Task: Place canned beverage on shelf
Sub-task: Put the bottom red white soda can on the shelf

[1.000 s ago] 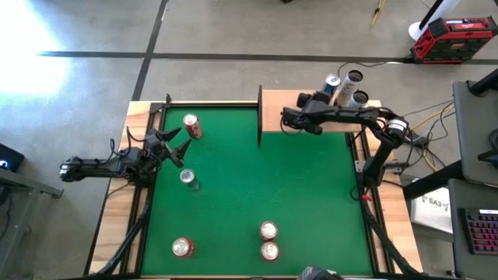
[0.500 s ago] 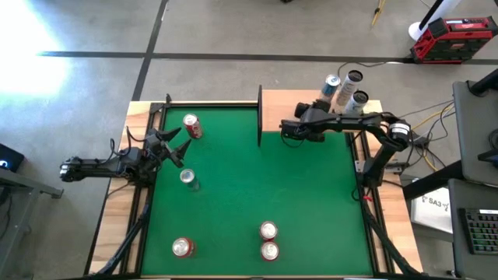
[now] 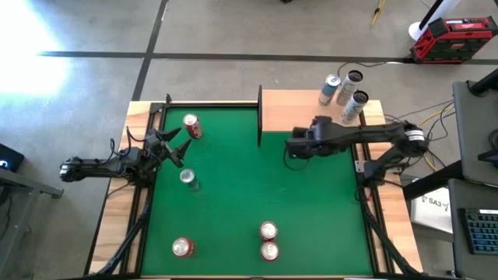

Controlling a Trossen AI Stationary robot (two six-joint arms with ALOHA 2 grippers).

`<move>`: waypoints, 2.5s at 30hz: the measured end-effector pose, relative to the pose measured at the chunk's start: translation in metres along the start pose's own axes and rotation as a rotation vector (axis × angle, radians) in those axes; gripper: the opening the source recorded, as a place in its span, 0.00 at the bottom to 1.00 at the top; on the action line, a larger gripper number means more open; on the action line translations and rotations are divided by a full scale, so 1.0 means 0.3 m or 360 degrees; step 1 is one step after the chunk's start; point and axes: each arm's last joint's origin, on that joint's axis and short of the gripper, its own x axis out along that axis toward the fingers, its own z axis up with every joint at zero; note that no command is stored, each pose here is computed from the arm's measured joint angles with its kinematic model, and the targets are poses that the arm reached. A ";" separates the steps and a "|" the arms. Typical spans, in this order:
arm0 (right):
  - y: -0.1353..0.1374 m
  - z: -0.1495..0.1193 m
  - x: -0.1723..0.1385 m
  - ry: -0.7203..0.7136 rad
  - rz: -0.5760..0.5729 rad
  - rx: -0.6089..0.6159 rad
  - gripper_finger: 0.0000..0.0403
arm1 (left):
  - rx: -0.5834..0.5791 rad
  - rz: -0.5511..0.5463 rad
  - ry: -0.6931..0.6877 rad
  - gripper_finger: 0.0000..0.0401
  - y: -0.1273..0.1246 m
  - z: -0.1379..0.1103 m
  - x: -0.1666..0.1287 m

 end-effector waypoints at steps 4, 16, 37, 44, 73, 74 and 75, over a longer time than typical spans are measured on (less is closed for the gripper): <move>-0.050 -0.049 -0.105 0.0306 0.0158 -0.0123 0.81 | -0.0001 0.0000 -0.0001 0.81 0.000 0.000 0.000; -0.125 -0.462 -0.303 0.0370 0.0349 -0.0244 0.81 | 0.0000 0.0000 0.0000 0.81 0.000 0.000 0.000; 0.055 -0.867 -0.554 0.0288 0.0823 -0.0454 0.81 | 0.0000 0.0000 0.0000 0.81 0.000 0.000 0.000; 0.111 -0.943 -0.580 0.0370 0.0906 -0.0527 0.81 | 0.0000 0.0000 0.0000 0.81 0.000 0.000 0.000; 0.172 -0.926 -0.508 0.0442 0.0718 -0.0531 0.99 | 0.0007 0.0002 0.0008 0.81 0.000 -0.002 0.001; 0.172 -0.927 -0.505 0.0439 0.0714 -0.0533 0.99 | 0.0007 0.0002 0.0008 0.81 0.000 -0.002 0.001; 0.176 -0.926 -0.502 0.0438 0.0713 -0.0534 0.99 | 0.0008 0.0002 0.0008 0.81 0.000 -0.002 0.001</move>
